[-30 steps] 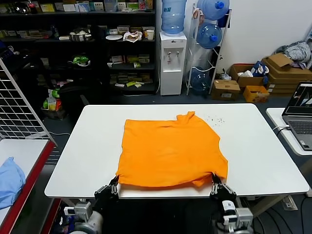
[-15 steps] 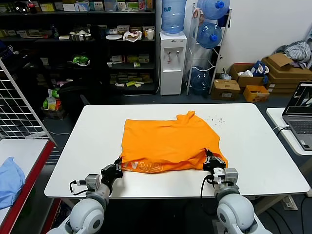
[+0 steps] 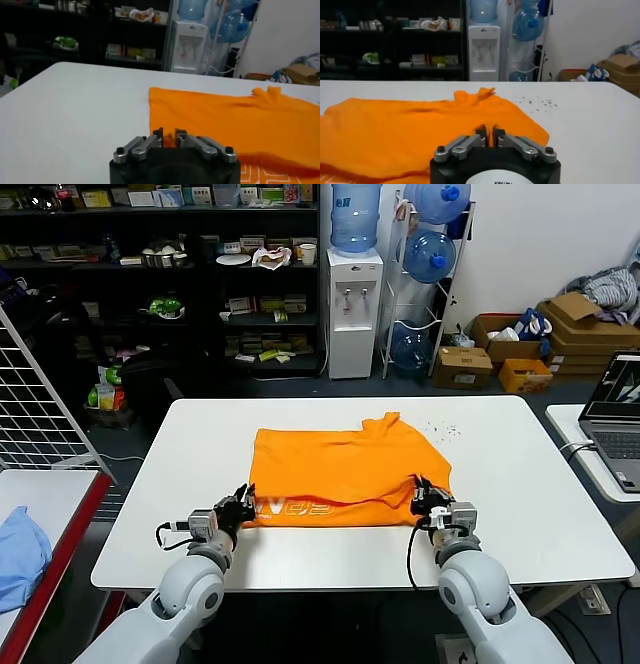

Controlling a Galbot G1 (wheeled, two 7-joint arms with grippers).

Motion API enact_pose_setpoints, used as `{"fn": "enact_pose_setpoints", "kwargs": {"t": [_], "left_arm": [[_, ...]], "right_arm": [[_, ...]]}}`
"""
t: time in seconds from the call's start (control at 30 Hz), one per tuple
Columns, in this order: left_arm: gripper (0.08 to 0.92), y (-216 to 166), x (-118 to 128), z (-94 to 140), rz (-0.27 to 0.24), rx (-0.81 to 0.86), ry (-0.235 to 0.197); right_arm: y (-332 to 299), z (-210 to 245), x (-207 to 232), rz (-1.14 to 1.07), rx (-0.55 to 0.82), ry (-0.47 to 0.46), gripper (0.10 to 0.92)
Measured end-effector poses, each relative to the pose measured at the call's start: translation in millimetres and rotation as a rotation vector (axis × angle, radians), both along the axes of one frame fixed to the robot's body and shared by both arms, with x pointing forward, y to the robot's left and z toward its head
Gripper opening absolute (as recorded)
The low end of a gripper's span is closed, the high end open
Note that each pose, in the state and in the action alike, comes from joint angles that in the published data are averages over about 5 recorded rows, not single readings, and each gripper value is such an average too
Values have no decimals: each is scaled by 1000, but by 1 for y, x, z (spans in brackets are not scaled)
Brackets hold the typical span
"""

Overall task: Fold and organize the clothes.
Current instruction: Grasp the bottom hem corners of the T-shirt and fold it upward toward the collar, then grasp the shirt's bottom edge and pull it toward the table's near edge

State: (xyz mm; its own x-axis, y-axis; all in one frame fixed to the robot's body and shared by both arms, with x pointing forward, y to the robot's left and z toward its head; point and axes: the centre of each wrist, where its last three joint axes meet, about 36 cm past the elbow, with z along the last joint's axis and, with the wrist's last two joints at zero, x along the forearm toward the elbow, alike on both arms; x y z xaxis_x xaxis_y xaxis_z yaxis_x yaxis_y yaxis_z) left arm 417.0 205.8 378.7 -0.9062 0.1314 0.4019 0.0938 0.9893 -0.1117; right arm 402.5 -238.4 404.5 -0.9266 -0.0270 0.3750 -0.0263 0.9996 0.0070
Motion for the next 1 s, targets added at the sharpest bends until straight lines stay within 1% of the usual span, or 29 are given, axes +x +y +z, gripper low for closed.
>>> {"fn": "enact_pose_setpoints", "kwargs": {"t": [0.17, 0.3, 0.5, 0.6, 0.73, 1.0], "left_arm": [[480, 3, 2, 2, 2, 3, -3], [601, 8, -4, 3, -2, 5, 1], [775, 11, -27, -2, -29, 0, 33], [857, 11, -39, -7, -38, -4, 53], [914, 11, -48, -12, -40, -7, 69], [921, 11, -50, -18, -24, -18, 77]], "right_arm": [[-9, -1, -1, 20, -1, -34, 530], [-23, -4, -10, 30, -5, -50, 651], [-49, -11, -34, 42, -20, -35, 824], [-60, -16, -46, 44, -20, -13, 892], [-69, -22, -57, 45, -16, 14, 919], [-78, -35, -66, 31, -3, 58, 921]]}}
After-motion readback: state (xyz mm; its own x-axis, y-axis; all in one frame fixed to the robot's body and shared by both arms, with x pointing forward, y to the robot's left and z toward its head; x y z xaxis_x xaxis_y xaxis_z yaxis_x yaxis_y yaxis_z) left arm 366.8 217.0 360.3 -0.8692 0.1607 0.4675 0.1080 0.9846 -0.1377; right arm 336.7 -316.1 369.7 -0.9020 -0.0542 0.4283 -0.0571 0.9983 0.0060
